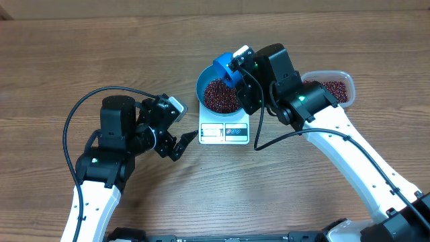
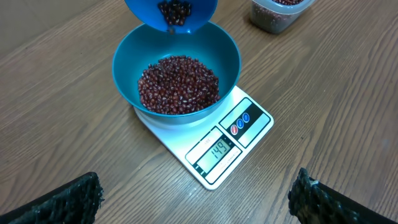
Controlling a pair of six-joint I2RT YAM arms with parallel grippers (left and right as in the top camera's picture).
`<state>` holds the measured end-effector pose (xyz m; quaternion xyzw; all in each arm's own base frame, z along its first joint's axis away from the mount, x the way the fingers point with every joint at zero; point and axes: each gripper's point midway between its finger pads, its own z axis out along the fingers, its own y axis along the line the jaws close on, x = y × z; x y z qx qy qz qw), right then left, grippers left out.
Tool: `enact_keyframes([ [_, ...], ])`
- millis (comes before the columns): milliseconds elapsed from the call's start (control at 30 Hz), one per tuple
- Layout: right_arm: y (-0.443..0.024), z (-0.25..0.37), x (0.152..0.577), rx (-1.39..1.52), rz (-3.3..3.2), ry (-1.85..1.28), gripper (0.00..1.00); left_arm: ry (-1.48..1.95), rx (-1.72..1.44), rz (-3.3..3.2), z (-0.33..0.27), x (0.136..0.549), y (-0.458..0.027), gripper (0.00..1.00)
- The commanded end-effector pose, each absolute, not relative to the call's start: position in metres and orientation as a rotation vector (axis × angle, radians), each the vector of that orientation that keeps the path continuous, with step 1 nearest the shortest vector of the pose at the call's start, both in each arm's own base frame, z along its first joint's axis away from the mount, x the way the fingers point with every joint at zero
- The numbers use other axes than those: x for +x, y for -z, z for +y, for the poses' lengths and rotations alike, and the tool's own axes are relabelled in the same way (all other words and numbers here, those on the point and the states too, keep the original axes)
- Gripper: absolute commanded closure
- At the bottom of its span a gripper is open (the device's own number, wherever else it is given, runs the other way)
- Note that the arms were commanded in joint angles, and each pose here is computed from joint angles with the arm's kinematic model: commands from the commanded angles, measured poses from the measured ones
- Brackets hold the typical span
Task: Scoop item into bowl and weigh 150g on scale
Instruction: 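Tip the blue scoop with the right gripper to trickle beans into the bowl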
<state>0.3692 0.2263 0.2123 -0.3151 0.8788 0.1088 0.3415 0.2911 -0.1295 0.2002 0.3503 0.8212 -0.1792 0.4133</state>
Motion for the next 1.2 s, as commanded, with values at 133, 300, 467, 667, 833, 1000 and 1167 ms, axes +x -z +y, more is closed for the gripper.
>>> enact_keyframes([
  [133,-0.2287,0.2295,0.3748,-0.808,2.242,-0.283,0.96,0.437,0.892,2.056,-0.1273,0.2909,-0.1998,0.01],
  [300,-0.2287,0.2295,0.3748,-0.808,2.242,-0.283,0.96,0.437,0.892,2.056,-0.1273,0.2909,-0.1998,0.0],
  [467,-0.2288,0.2295,0.3749,-0.808,2.242,-0.283,0.96,0.437,0.892,2.056,-0.1273,0.2909,-0.1998,0.0],
  [667,-0.2287,0.2295,0.3748,-0.808,2.242,-0.283,0.96,0.437,0.892,2.056,-0.1273,0.2909,-0.1998,0.0],
  [833,-0.2281,0.2292,0.3743,-0.809,2.245,-0.282,0.96,0.437,0.892,2.056,-0.1273,0.2909,-0.1998,0.01],
  [1000,-0.2238,0.2269,0.3703,-0.816,2.27,-0.278,0.96,0.437,0.892,2.056,-0.1273,0.2909,-0.1998,0.0],
  [1167,-0.2269,0.2276,0.3739,-0.808,2.253,-0.273,0.96,0.437,0.892,2.056,-0.1273,0.2909,-0.1998,0.01],
])
